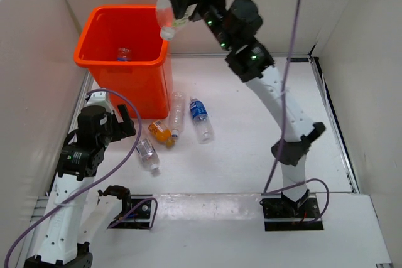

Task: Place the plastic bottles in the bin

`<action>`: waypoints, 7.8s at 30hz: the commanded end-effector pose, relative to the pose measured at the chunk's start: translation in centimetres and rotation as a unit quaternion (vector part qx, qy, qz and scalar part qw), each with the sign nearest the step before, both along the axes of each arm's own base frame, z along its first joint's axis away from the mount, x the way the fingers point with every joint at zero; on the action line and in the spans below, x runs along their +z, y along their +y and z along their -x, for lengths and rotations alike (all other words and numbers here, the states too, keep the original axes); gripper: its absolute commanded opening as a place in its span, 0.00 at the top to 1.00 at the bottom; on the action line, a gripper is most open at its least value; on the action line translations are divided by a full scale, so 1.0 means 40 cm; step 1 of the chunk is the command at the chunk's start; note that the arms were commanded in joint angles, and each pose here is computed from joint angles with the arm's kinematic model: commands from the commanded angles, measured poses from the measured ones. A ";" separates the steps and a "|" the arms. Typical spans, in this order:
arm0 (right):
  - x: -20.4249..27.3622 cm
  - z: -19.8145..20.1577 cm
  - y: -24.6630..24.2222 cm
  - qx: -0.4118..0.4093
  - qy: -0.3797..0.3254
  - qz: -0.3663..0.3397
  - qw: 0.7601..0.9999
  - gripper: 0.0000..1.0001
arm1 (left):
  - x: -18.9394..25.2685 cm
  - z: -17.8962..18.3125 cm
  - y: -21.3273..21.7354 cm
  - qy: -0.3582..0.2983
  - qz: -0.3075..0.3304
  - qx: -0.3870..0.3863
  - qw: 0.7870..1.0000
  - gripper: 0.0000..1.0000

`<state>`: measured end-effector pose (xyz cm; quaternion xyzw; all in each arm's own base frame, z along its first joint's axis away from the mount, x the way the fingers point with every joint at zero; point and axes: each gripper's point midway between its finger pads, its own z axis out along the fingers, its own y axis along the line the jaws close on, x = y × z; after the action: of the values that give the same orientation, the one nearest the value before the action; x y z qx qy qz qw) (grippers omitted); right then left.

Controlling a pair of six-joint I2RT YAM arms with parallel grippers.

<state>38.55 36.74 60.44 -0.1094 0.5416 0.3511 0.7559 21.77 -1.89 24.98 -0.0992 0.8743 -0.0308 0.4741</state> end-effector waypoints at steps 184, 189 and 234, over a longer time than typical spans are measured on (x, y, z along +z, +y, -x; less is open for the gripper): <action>-0.170 0.082 0.068 0.143 0.082 0.108 0.980 1.00 | 0.000 0.009 -0.062 -0.019 0.033 -0.069 0.997 0.00; -0.203 0.064 0.201 0.159 0.058 0.102 0.980 1.00 | 0.006 0.007 -0.065 -0.024 0.034 -0.072 0.997 0.00; -0.781 0.181 -0.304 0.021 0.345 0.170 0.923 0.10 | -0.066 -0.001 -0.024 0.011 0.059 0.029 0.998 0.00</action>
<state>34.13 24.52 30.65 -0.1120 0.8005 0.2560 0.5302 21.63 -3.53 22.52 -0.1230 0.8769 -0.0817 0.4574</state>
